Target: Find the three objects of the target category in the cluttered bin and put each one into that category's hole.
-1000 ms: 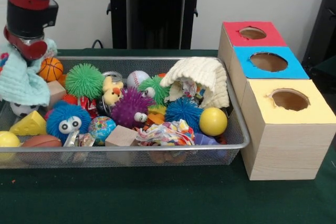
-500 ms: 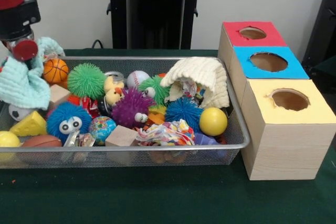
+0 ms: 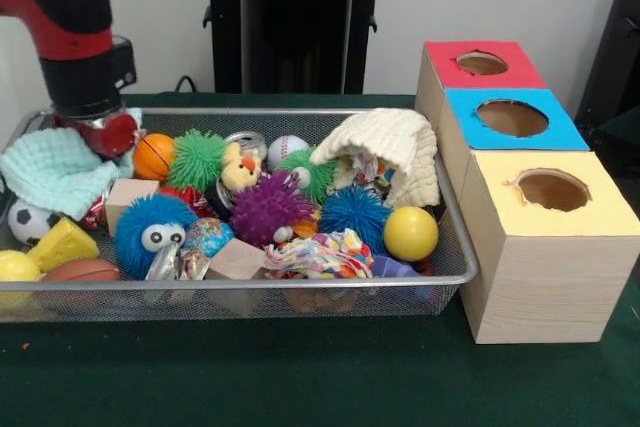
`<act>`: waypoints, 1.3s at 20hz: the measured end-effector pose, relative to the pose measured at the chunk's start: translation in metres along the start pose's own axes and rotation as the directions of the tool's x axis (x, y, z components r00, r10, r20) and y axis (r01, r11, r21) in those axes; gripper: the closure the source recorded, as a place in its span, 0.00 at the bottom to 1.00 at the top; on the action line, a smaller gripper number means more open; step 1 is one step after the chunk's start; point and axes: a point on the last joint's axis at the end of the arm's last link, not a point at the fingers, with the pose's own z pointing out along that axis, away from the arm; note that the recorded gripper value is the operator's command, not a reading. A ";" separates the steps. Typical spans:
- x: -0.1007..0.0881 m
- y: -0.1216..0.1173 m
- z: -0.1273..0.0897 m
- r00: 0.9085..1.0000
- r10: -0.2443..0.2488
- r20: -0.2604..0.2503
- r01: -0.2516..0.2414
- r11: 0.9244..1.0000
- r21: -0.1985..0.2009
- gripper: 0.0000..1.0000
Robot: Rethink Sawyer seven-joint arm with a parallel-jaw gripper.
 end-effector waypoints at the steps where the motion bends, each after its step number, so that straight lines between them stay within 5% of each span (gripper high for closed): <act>1: 0.001 0.011 -0.001 0.996 -0.075 0.043 0.075 0.997 0.017 1.00; 3: 0.002 0.040 -0.003 0.970 -0.209 0.122 0.206 0.978 0.038 1.00; 4: 0.004 0.060 -0.004 0.948 -0.276 0.160 0.273 0.961 0.040 1.00; 7: 0.009 0.093 -0.003 0.918 -0.346 0.195 0.347 0.937 0.030 1.00; 11: 0.009 0.092 -0.003 0.919 -0.344 0.195 0.345 0.938 0.029 1.00; 20: 0.005 0.080 0.005 0.939 -0.279 0.201 0.289 0.957 -0.022 1.00; 22: 0.006 0.082 0.005 0.936 -0.290 0.198 0.299 0.954 -0.013 1.00; 25: 0.008 0.089 0.002 0.918 -0.349 0.187 0.345 0.937 0.056 1.00; 26: 0.009 0.094 0.000 0.905 -0.385 0.180 0.373 0.923 0.098 1.00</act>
